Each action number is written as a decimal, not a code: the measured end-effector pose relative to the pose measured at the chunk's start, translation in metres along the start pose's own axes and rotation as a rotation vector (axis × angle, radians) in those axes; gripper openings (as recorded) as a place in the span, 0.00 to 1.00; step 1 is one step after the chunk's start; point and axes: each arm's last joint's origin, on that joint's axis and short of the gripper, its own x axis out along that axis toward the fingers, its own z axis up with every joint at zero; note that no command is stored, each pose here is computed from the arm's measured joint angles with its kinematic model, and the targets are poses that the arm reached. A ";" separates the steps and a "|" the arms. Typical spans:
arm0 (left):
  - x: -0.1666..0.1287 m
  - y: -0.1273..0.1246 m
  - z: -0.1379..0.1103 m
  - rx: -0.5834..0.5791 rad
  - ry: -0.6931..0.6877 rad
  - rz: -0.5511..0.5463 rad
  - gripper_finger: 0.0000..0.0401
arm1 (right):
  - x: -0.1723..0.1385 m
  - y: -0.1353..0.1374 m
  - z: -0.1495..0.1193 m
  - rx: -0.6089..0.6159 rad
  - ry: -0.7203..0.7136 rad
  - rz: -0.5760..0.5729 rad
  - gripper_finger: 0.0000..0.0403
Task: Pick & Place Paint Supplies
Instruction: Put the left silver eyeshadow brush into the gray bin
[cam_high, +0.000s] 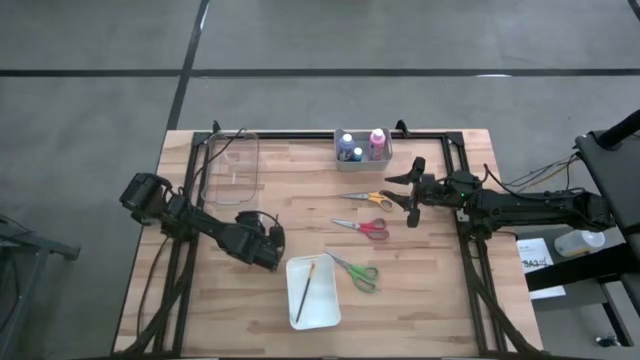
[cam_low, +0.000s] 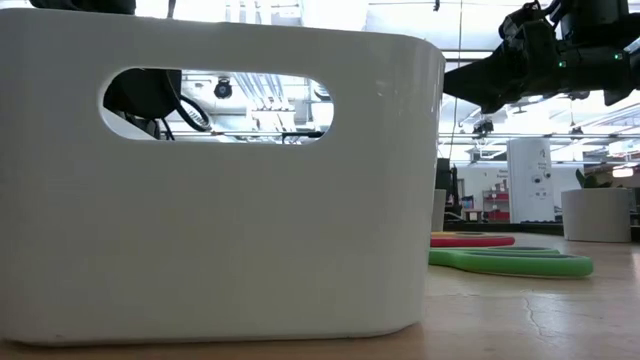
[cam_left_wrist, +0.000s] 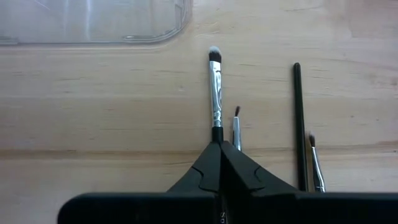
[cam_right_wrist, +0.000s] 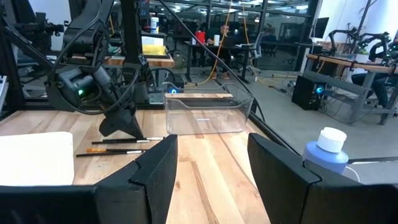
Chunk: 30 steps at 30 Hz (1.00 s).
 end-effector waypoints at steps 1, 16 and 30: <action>0.000 0.000 0.000 0.000 0.000 0.000 0.01 | 0.000 0.000 0.000 0.000 0.000 0.000 0.48; 0.002 0.000 -0.001 0.006 -0.017 0.001 0.02 | 0.000 0.000 0.000 0.000 0.000 0.000 0.48; 0.002 0.000 -0.001 0.005 -0.014 0.002 0.04 | 0.000 0.000 0.000 0.000 0.000 0.000 0.48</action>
